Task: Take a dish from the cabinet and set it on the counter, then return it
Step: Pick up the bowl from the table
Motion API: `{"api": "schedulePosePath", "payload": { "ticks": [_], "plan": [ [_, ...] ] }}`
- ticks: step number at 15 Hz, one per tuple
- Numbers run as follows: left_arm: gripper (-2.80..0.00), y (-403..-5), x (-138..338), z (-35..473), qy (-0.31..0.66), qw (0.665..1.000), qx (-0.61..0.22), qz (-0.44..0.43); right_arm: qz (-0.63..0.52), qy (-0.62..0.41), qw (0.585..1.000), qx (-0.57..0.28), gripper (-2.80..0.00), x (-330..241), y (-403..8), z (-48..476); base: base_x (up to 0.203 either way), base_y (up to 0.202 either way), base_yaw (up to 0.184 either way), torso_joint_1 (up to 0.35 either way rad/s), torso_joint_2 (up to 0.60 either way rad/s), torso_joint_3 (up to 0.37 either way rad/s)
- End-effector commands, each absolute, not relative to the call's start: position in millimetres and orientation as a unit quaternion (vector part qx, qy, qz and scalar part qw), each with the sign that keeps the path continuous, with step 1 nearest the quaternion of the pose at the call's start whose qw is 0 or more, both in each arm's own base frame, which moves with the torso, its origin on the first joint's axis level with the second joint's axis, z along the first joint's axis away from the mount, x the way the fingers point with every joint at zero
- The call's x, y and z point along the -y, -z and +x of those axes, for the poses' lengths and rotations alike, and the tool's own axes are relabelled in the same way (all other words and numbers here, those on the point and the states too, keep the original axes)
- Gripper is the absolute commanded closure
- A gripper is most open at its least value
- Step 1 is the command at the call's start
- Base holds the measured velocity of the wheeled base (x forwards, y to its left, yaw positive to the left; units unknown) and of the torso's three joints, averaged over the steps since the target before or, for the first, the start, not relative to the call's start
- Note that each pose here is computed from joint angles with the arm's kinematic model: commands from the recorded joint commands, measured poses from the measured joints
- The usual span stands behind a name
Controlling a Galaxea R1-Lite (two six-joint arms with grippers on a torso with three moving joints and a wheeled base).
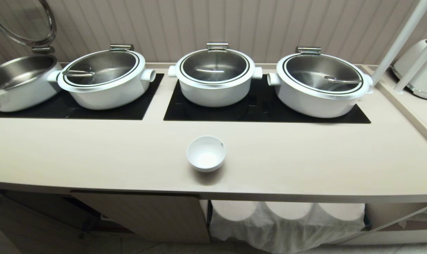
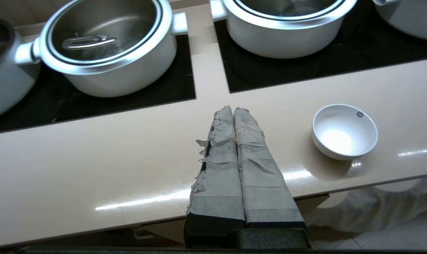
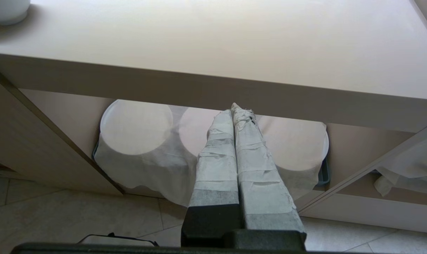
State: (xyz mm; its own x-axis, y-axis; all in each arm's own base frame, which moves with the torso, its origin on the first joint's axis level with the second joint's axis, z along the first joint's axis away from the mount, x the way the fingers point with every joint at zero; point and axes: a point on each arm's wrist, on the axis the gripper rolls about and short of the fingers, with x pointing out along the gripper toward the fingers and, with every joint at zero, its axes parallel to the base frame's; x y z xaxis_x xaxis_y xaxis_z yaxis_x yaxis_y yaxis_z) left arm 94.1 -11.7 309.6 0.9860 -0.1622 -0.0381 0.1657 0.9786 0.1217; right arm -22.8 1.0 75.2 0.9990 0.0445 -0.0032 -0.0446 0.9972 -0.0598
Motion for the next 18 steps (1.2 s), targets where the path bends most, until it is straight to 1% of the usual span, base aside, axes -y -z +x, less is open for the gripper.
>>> {"api": "schedulePosePath", "payload": {
  "ticks": [1,4,7,10,13,16,18],
  "plan": [
    [0.0,-314.7,22.3,134.3,0.108,0.99,-0.063,0.066,-0.03,-0.023,0.999,-0.001,0.0,-1.0,-75.2,-22.8,0.0,0.0,0.0,0.0,0.0,0.0],
    [0.0,-320.3,30.9,172.4,0.116,0.985,-0.11,0.067,-0.031,-0.023,0.999,-0.001,0.0,-1.0,-75.2,-22.8,0.0,0.0,0.0,0.0,0.0,0.0],
    [0.0,-317.0,39.6,202.6,0.127,0.975,-0.17,0.064,-0.031,-0.023,0.999,-0.001,0.0,-1.0,-75.2,-22.8,0.0,0.0,0.0,0.0,0.0,0.0],
    [0.0,-324.9,52.4,232.2,0.131,0.971,-0.195,0.036,-0.03,-0.023,0.999,-0.001,0.0,-1.0,-75.2,-22.8,0.0,0.0,0.0,0.0,0.0,0.0],
    [0.0,-337.7,68.0,250.0,0.133,0.961,-0.241,-0.004,-0.03,-0.023,0.999,-0.001,0.0,-1.0,-75.2,-22.8,0.0,0.0,0.0,0.0,0.0,0.0],
    [0.0,-343.2,88.1,262.7,0.126,0.943,-0.306,-0.034,-0.031,-0.023,0.999,-0.001,0.0,-1.0,-75.2,-22.8,0.0,0.0,0.0,0.0,0.0,0.0],
    [0.0,-335.3,103.9,273.3,0.121,0.925,-0.36,-0.031,-0.03,-0.022,0.999,-0.001,0.0,-1.0,-75.2,-22.8,0.0,0.0,0.0,0.0,0.0,0.0]
  ]
}}
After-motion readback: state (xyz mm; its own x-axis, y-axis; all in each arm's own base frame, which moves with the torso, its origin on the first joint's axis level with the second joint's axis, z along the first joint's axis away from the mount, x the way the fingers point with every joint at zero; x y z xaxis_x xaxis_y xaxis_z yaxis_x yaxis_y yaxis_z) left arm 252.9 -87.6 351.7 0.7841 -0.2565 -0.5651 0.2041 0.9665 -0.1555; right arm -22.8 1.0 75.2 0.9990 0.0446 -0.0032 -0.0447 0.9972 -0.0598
